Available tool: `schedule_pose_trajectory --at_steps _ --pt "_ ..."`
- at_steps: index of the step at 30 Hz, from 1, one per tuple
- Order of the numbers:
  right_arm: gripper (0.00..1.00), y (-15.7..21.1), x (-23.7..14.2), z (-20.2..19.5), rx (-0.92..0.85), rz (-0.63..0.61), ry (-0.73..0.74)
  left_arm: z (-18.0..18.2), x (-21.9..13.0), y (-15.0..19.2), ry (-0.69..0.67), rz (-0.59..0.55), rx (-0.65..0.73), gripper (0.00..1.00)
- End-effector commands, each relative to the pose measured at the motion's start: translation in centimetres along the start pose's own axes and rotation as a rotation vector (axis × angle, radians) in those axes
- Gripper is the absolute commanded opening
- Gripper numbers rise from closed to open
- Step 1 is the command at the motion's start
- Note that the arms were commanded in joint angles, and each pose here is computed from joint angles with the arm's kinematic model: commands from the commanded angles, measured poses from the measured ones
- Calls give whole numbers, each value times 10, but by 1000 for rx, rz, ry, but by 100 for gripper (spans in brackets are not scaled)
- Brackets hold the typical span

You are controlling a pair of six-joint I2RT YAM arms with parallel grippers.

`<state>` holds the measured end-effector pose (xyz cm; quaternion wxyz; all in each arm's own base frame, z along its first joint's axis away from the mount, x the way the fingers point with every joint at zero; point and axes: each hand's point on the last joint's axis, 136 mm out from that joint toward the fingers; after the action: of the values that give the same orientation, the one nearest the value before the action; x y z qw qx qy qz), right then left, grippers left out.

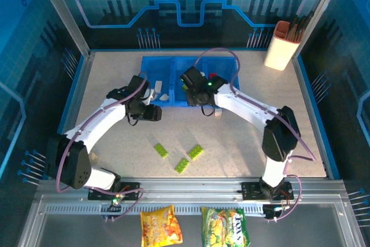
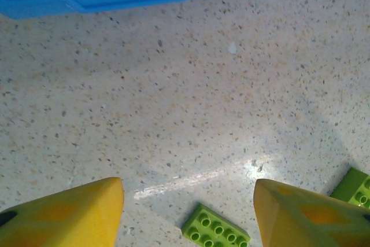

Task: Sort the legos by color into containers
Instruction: Rotate the lego at the bottom-center of the table.

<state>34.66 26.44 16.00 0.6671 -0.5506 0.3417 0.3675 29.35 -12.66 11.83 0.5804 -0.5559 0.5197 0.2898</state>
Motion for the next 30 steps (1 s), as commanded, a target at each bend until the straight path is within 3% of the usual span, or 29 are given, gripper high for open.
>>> schedule_pose_trajectory --at_steps 1,7,16,30 --pt "41 11 -19 -7 33 -20 -41 0 -1 17 -52 76 -55 63" --pt "42 42 -22 -37 49 6 -27 -8 6 54 -83 131 -158 65" --pt "41 59 -34 -60 47 -2 -28 -32 22 105 -84 169 -279 68" --pt "41 59 -49 -85 57 -37 -16 -64 67 122 -79 245 -272 69"
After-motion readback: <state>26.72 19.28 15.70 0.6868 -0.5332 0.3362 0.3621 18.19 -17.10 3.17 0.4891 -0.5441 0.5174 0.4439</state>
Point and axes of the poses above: each hand's point on the last joint's axis, 136 mm out from that joint toward the fingers, its own x axis out along the fingers, its own z axis along the line the jaws close on, y = z × x, and after that the axes turned 11 degrees about x, right-handed
